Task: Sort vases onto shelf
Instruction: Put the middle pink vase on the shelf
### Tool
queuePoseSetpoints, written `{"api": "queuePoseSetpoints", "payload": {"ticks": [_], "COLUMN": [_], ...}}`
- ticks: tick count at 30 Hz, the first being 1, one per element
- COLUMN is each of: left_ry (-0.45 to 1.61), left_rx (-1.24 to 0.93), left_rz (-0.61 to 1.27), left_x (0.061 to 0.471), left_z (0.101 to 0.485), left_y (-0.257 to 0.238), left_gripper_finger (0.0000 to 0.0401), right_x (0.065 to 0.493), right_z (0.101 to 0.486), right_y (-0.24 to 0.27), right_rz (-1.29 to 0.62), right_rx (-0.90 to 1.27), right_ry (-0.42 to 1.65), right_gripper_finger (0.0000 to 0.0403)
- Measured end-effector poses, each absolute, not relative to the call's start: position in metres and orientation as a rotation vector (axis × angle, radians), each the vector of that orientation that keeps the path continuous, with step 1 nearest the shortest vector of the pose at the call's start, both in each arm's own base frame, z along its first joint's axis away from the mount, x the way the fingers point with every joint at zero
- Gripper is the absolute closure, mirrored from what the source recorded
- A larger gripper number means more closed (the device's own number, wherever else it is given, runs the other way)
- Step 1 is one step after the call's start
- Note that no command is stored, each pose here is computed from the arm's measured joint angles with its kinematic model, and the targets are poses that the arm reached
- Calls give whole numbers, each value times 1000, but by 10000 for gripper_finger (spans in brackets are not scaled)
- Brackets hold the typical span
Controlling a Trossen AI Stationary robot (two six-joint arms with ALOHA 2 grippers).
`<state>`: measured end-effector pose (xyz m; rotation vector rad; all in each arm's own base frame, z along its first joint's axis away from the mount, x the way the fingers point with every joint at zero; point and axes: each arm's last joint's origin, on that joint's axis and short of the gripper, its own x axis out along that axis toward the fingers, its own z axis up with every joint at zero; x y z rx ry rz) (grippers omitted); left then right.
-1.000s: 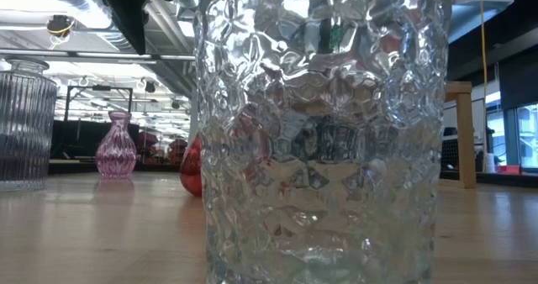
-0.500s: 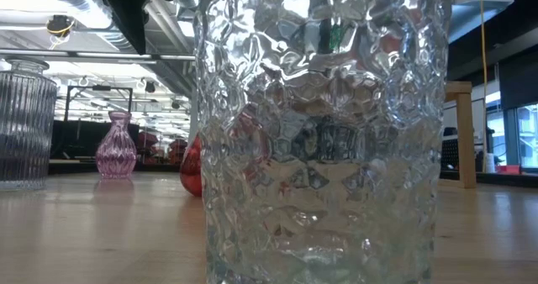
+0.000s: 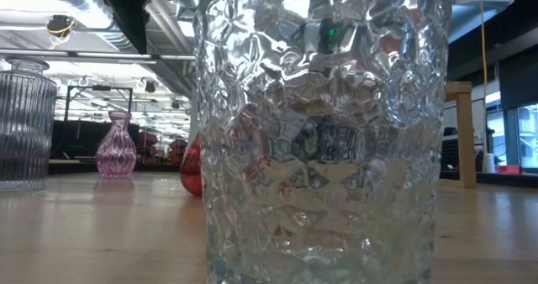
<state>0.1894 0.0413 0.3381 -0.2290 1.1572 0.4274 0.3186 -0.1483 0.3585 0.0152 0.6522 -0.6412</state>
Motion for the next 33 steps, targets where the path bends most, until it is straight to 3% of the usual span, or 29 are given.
{"api": "queuePoseSetpoints", "payload": {"ticks": [11, 17, 24, 33], "left_ry": [1154, 1154, 1153, 1105], "left_rx": [-229, -229, -230, -218], "left_rz": [427, 427, 428, 417], "left_x": [190, 190, 190, 194], "left_z": [338, 338, 338, 340], "left_y": [41, 41, 41, 42], "left_gripper_finger": [230, 230, 230, 230], "right_x": [321, 324, 329, 318], "right_z": [381, 405, 399, 386], "right_y": [-149, -130, -88, -88], "right_rz": [-650, -502, -319, -364], "right_rx": [-43, -115, -220, -162], "right_ry": [557, 528, 673, 833], "right_gripper_finger": [219, 221, 263, 324]}}
